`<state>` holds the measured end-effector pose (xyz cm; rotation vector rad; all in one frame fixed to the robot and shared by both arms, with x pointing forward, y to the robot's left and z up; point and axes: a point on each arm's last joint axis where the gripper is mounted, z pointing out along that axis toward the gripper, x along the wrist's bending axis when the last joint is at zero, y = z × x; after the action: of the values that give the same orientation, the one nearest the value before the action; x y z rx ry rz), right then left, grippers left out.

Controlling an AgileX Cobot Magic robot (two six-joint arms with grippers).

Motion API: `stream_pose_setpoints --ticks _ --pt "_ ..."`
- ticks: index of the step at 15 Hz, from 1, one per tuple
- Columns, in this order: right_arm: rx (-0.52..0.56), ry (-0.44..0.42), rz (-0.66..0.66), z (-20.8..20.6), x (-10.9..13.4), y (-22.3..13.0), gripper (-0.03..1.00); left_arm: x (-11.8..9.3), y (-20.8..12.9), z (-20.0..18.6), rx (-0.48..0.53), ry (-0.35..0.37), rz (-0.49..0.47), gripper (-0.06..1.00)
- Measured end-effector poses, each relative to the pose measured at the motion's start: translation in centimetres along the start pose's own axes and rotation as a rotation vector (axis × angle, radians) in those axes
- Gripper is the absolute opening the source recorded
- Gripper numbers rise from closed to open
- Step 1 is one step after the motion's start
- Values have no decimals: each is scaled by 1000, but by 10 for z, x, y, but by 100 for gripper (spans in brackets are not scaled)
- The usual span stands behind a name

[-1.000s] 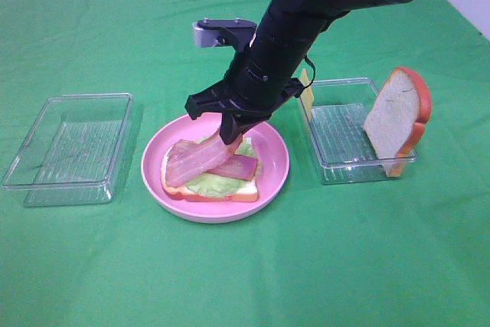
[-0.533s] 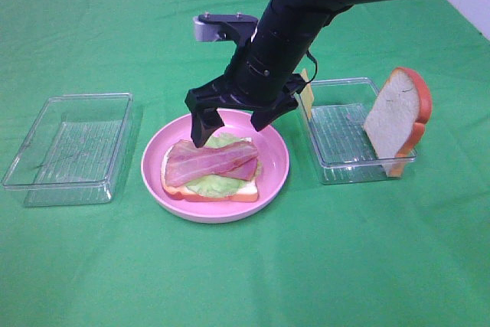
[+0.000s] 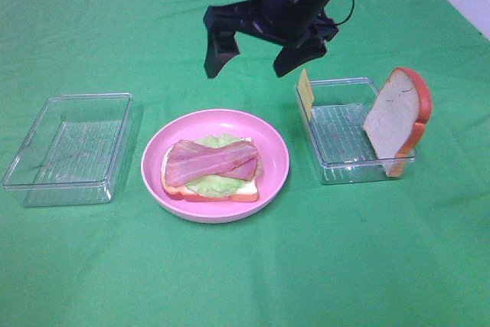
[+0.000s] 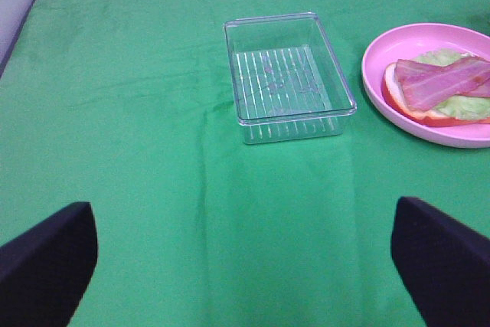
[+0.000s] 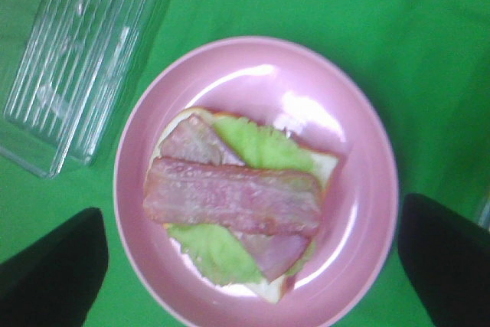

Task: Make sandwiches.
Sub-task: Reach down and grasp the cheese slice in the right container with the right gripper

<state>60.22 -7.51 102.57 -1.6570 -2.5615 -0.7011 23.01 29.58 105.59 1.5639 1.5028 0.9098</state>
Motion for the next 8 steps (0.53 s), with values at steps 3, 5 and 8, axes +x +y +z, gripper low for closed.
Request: stream_pose_setpoints --ticks 3,5,8 --pt "-42 -25 58 -17 -31 18 98 0 0 0 0 0 0 97" --pt "-28 -50 102 -15 -56 24 98 0 0 0 0 0 0 97" --pt "36 -129 97 5 -81 20 98 0 0 0 0 0 0 97"
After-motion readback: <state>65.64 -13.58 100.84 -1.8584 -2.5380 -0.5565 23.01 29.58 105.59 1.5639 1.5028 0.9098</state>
